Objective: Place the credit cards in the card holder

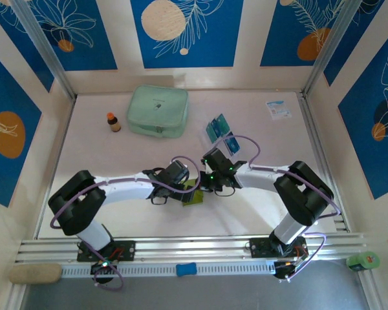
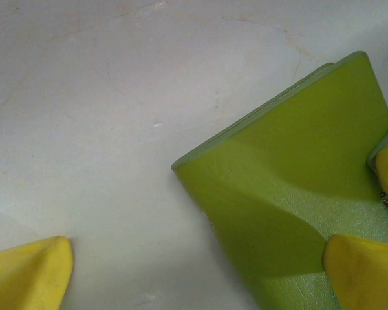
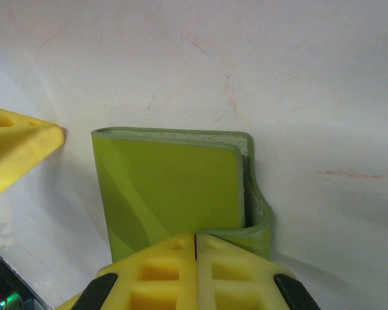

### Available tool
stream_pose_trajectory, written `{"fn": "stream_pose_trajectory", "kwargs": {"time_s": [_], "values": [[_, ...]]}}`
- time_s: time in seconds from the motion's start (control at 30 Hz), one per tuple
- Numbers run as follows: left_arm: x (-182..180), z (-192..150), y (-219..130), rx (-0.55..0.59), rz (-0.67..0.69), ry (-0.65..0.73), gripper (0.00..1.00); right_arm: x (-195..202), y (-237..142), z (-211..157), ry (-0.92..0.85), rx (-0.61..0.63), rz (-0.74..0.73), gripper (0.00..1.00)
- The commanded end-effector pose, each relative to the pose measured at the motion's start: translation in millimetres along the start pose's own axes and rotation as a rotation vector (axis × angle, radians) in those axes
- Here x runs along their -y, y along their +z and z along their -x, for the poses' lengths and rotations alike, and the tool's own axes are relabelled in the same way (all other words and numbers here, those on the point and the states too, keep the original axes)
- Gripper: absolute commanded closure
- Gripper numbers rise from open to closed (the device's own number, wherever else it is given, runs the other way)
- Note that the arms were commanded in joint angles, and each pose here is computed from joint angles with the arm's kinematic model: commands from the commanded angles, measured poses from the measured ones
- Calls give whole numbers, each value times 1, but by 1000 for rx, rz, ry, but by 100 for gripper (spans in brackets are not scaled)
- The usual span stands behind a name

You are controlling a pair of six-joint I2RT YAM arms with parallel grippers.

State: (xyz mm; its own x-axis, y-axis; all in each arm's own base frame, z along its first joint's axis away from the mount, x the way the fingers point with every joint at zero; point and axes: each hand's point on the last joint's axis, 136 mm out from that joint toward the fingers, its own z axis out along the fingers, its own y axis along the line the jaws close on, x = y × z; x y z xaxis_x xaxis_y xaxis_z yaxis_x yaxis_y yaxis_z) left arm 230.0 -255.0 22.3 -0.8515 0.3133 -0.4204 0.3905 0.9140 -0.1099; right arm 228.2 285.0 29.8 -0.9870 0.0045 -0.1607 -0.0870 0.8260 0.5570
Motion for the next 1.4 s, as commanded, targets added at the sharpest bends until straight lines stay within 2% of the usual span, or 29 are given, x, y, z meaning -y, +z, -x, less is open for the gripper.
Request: {"fn": "stream_pose_trajectory", "kwargs": {"time_s": [0.0,0.67,1.37], "values": [[-25,-36,11,-112,111,45,0,41,15,-60,39,-169,-140,100],[-24,-34,11,-109,108,44,0,65,12,-96,-54,-165,-303,100],[-26,-38,12,-111,105,28,0,51,28,-119,-145,-218,-221,100]]}}
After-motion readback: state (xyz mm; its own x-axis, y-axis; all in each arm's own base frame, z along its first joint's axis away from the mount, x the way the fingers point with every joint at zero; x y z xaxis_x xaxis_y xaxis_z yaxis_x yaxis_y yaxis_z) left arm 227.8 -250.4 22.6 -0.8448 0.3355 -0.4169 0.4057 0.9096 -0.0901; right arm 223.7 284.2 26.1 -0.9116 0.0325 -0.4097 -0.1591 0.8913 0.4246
